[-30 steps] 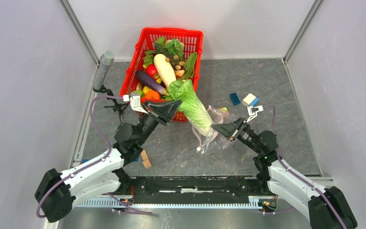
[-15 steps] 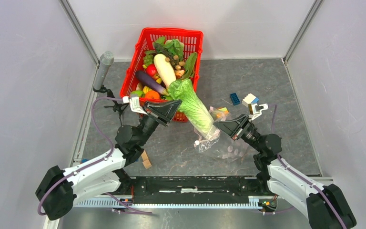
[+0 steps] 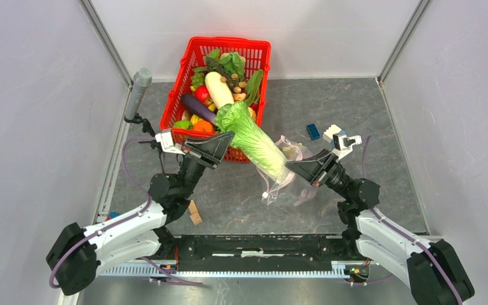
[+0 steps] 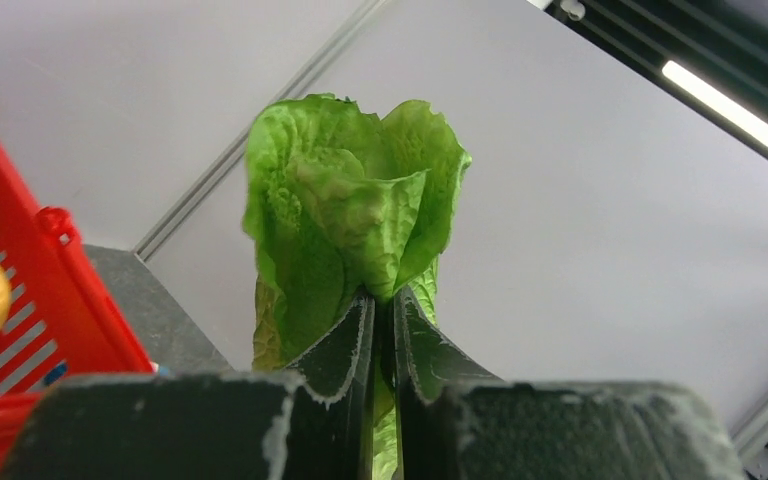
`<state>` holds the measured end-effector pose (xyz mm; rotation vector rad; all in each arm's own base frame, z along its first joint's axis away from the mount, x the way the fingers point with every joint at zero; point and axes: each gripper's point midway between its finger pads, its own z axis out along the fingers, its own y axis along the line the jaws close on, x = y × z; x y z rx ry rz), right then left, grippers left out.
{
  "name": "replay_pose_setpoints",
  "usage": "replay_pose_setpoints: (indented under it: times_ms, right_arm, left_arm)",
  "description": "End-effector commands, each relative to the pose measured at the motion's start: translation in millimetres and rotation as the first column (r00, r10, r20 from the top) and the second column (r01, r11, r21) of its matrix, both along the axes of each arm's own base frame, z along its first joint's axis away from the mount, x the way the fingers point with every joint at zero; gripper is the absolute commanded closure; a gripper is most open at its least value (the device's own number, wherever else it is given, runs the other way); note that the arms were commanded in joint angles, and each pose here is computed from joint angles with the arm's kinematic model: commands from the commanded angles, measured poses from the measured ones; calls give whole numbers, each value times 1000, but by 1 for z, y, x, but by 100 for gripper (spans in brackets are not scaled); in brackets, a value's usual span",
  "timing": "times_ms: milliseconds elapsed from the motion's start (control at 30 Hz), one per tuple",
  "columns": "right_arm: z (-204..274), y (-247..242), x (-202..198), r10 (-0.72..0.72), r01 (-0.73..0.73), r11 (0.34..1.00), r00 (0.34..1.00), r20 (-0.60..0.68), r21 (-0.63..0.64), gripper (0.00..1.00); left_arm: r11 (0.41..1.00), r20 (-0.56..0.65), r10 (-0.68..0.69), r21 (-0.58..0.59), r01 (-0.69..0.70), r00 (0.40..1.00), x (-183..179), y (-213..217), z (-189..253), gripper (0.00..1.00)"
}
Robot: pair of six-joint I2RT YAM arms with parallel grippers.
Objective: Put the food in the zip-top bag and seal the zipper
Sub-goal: Place the fake vegetable in the zipper food storage bag.
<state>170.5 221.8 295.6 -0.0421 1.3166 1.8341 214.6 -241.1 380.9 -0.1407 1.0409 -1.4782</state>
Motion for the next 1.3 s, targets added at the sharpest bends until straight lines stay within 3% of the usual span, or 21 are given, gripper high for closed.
replay_pose_setpoints:
  times_ms: [0,300,433,533,733,900,1100,1167,1267]
  right_arm:
    - [35,-4,-23,44,-56,997,983,176,59,100]
    - [41,-1,-16,29,-37,999,981,194,38,100]
    - [16,7,11,-43,54,994,991,125,-91,100]
    - [5,8,26,-116,135,972,987,109,-191,100]
    - [40,8,11,-61,76,994,982,180,-80,100]
    - [44,11,11,-43,56,996,979,199,-63,100]
    - [70,8,-1,-42,58,997,956,290,-46,100]
    - [75,7,-1,-51,69,996,953,299,-51,100]
    - [81,5,-3,-59,75,996,948,312,-40,100]
  left_arm:
    - [988,-75,55,-139,-65,996,5,27,4,98]
    - [993,-110,-39,-119,26,993,-1,8,-6,98]
    - [986,-66,-23,-165,12,998,-7,15,12,98]
    - [993,-80,-34,-119,24,996,-6,7,17,98]
    - [996,-132,-83,-28,80,988,-7,-30,-13,98]
    - [989,-109,-148,-34,145,983,-19,-48,-16,98]
    - [958,-151,-132,235,166,980,-16,-74,-47,97]
    - [951,-143,-135,258,168,981,-18,-74,-53,90]
    - [944,-95,-111,301,135,989,-21,-68,-53,88]
